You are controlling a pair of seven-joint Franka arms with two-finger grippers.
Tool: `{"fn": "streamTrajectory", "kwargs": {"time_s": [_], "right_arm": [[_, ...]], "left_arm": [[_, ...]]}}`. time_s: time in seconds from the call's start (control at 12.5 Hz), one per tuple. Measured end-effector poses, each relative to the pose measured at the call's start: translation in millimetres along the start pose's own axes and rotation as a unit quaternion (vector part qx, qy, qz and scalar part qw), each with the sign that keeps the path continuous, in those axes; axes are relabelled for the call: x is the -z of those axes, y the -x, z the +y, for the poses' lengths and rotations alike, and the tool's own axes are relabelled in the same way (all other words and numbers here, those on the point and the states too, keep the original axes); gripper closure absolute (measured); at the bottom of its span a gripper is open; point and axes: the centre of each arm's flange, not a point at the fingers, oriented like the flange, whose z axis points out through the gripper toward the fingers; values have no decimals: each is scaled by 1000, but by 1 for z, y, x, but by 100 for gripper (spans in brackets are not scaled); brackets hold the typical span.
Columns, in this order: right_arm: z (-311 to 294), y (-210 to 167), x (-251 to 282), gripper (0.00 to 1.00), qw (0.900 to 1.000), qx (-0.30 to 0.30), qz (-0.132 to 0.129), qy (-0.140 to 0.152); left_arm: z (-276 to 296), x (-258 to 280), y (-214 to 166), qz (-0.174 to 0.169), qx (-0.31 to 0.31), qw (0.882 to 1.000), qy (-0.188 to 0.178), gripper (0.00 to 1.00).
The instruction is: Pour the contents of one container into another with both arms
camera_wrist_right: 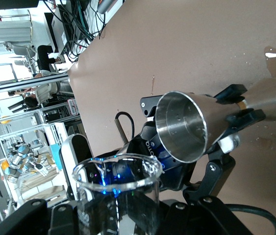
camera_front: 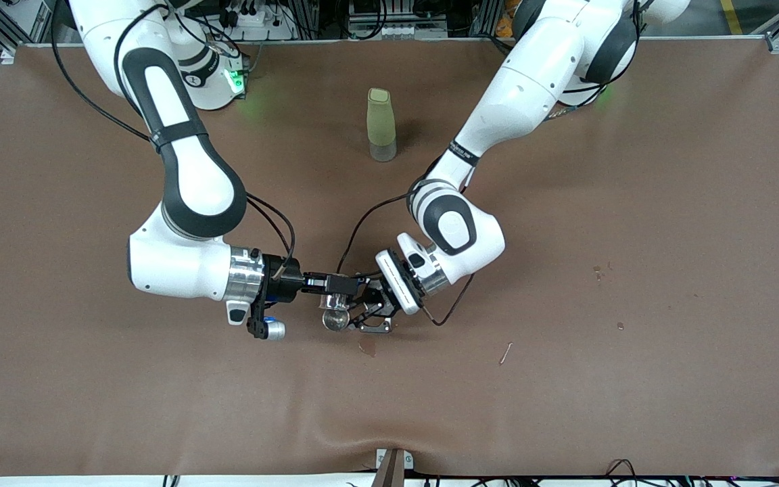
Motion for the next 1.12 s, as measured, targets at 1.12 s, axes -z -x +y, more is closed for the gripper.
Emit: {"fn": "streamTrajectory", "kwargs": {"time_s": [1.12], "right_arm": [[31,-43,57,89,988,143,53,-15]], "left_arm": [[-61,33,8,-5,5,999,-43,79]]}}
